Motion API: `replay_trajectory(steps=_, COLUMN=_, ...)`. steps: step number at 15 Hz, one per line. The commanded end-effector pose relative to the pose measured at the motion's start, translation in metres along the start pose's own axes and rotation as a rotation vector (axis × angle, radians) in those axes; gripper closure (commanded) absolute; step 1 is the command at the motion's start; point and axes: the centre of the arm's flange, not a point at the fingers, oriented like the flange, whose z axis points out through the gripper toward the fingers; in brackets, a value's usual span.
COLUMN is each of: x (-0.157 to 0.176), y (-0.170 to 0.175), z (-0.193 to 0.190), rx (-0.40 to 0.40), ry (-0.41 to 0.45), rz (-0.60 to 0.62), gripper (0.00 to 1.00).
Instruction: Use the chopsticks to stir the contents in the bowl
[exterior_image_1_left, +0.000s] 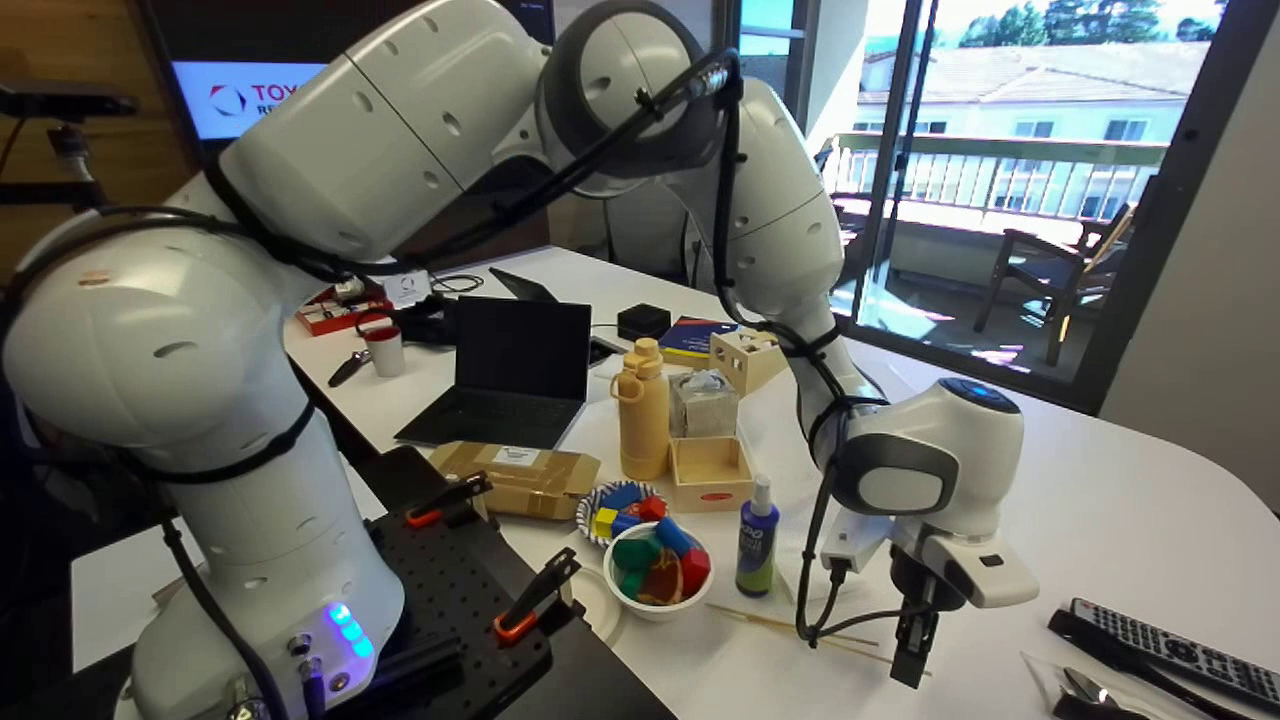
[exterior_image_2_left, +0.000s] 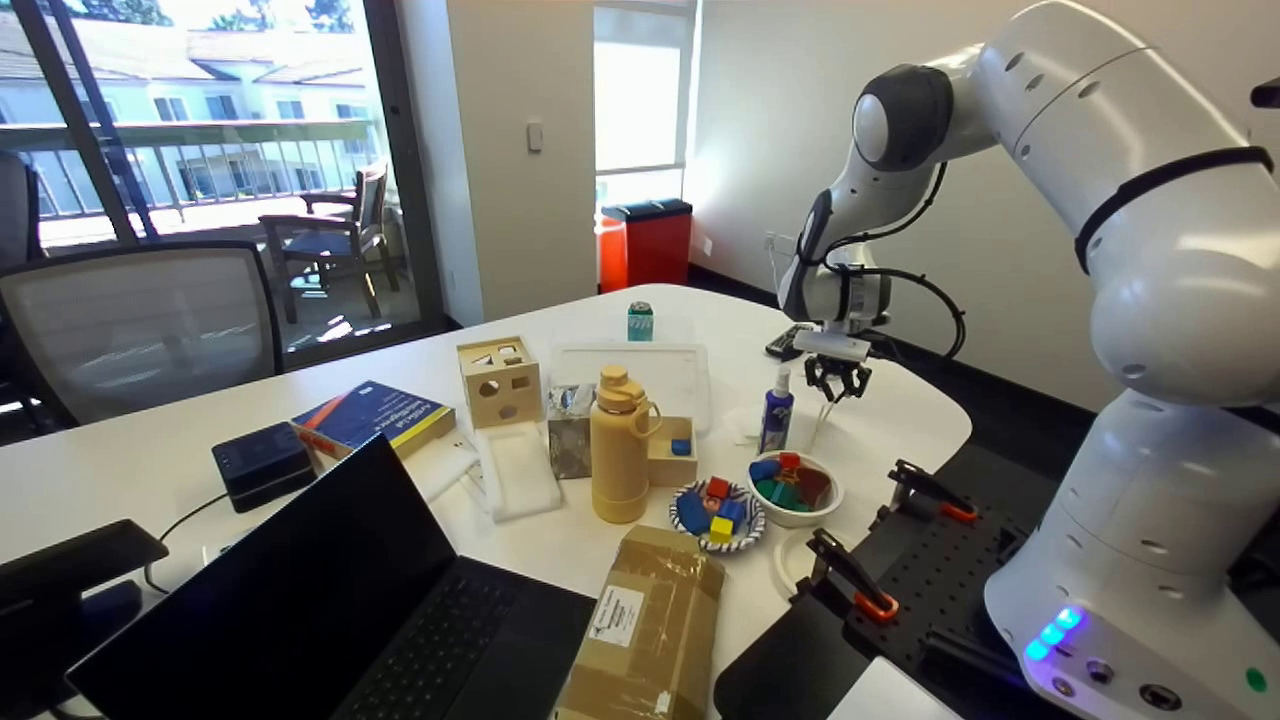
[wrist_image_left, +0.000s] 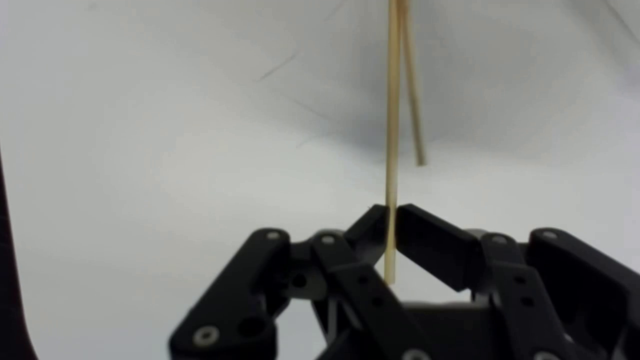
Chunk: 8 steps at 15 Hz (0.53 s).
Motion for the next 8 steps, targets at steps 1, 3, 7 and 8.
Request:
replay_trajectory(steps=1, x=0.021, y=-0.016, z=0.019, rx=-0.007, ry=-0.034, rz=0.009, gripper=0.96)
replay_trajectory(steps=3, x=0.019, y=-0.02, z=0.031, rx=-0.013, ry=-0.053, rz=-0.004, gripper=0.96)
replay_trajectory(steps=7, x=0.013, y=-0.029, z=0.045, rx=-0.018, ry=-0.071, rz=-0.019, gripper=0.96)
replay_trajectory(steps=8, x=0.013, y=-0.029, z=0.046, rx=-0.021, ry=-0.073, rz=-0.019, gripper=0.61)
